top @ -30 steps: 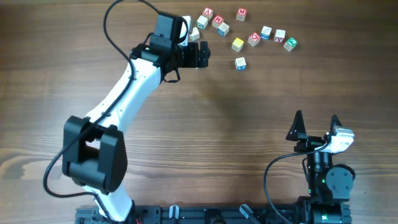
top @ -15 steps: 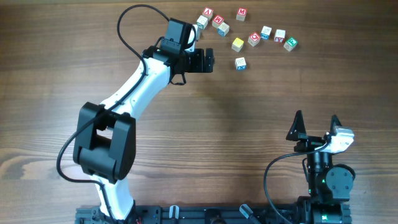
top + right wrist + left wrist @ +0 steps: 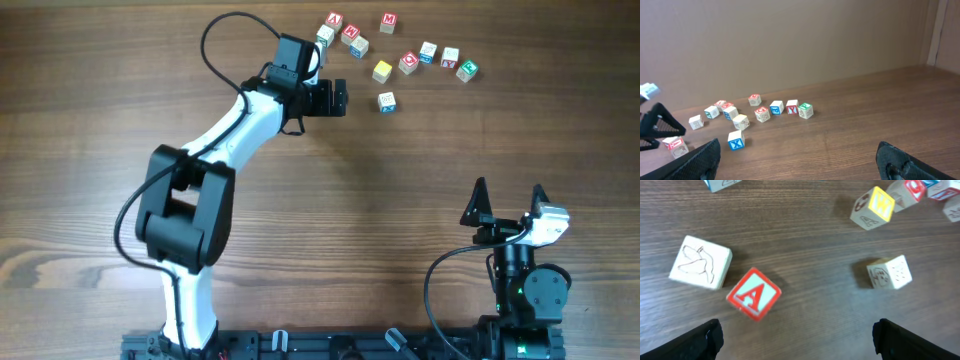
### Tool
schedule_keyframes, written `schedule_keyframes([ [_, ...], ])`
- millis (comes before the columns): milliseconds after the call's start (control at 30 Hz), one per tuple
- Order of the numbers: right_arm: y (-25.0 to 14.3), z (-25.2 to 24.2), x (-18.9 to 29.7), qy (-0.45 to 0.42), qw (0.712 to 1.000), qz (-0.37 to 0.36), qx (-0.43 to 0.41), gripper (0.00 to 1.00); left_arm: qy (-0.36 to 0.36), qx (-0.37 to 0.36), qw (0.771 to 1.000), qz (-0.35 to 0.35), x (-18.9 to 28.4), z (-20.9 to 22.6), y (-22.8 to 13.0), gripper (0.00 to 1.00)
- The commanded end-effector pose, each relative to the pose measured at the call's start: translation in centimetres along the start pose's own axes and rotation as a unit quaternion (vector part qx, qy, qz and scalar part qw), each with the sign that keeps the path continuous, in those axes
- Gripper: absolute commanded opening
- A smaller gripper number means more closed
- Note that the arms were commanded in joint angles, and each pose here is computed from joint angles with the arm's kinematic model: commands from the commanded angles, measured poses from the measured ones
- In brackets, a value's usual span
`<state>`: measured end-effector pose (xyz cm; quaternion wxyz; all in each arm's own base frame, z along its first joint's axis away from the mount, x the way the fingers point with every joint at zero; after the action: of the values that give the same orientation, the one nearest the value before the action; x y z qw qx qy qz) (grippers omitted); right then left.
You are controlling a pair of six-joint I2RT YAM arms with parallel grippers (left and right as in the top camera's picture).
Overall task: Form a horizontal line
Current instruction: 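Lower the left gripper over the red A block and grasp it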
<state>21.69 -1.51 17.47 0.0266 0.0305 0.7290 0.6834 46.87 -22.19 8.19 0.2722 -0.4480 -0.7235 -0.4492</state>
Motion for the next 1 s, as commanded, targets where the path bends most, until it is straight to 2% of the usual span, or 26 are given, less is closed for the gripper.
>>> schedule_keyframes([
  [0,0.1,0.1,0.0,0.004,1.000,-0.003,0.002,1.00,-0.006,-0.002,1.000,-0.024,-0.5,-0.8,1.6,0.99],
  [100,0.1,0.1,0.0,0.003,1.000,-0.003,0.002,1.00,-0.003,0.001,0.999,-0.032,-0.9,-0.7,1.8,0.96],
  [400,0.1,0.1,0.0,0.003,1.000,-0.003,0.002,1.00,0.042,0.096,0.994,-0.017,-2.4,1.5,0.5,0.90],
  [700,0.1,0.1,0.0,0.004,1.000,-0.003,0.002,1.00,0.055,0.113,0.992,-0.001,-4.9,2.9,-0.8,0.87],
  [733,0.1,0.1,0.0,0.003,1.000,-0.003,0.002,1.00,0.055,0.113,0.992,0.004,-5.2,3.1,-1.1,0.84],
  [900,0.1,0.1,0.0,0.003,1.000,-0.003,0.002,1.00,0.057,0.113,0.992,0.007,-5.4,3.1,-1.3,0.53],
  [967,0.1,0.1,0.0,0.003,1.000,-0.003,0.002,1.00,0.059,0.113,0.992,0.010,-5.4,3.2,-1.4,0.46],
])
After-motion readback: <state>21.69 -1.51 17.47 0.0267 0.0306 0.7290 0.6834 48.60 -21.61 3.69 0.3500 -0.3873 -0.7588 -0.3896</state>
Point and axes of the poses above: each gripper's point midway between its finger pads, its own x axis back along the fingers, its own z axis along the line the jaws close on, y = z × x, the point moved 3 cm from there along x, back along the fingers, and after that the axes turned 13 degrees about x, right-handed, at the moved point
